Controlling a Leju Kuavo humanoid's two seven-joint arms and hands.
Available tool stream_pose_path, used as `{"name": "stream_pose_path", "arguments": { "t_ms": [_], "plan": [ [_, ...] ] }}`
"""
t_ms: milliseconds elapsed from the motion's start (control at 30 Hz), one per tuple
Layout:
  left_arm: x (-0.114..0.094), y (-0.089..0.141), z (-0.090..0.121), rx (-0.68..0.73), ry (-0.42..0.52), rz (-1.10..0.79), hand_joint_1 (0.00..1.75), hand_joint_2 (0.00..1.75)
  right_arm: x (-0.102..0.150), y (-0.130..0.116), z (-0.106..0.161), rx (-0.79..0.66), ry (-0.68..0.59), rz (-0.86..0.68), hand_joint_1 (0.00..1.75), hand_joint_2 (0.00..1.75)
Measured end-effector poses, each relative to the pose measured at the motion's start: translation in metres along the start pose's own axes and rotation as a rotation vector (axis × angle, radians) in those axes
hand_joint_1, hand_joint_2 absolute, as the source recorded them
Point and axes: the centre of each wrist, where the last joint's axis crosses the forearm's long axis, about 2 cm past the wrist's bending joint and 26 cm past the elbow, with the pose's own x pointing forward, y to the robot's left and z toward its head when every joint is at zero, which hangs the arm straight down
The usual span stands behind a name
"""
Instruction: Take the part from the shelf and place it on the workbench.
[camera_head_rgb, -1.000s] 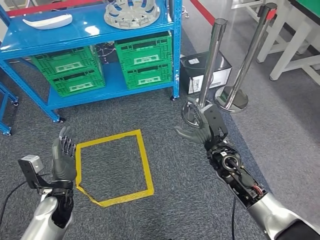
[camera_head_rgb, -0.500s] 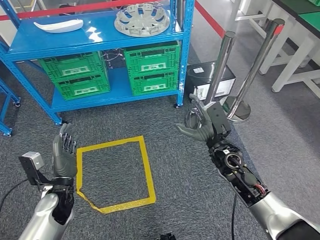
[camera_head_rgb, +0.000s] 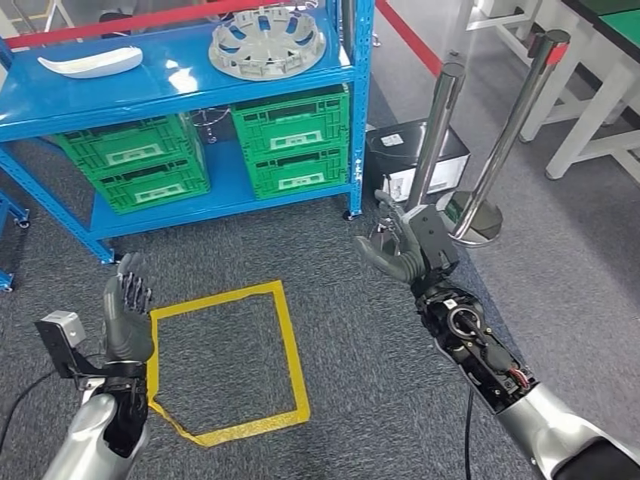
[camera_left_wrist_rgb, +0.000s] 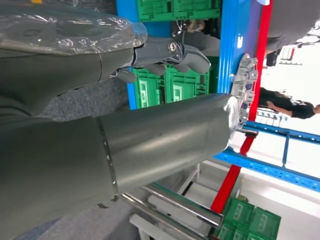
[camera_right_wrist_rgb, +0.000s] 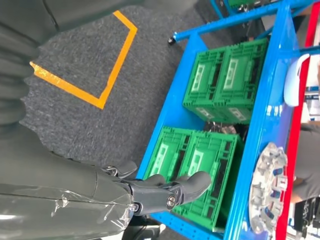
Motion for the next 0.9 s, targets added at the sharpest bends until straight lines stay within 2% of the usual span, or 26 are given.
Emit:
{"name": "stream_pose_path", "arguments": {
  "t_ms": [900],
  "plan": [
    [0.0071,0.0001,-0.0076,-0.003,-0.027,0.012,0.0,0.0,0.0034,-0.0024,-0.0029,-0.001,-0.009,0.007,0.0,0.0]
  ]
}}
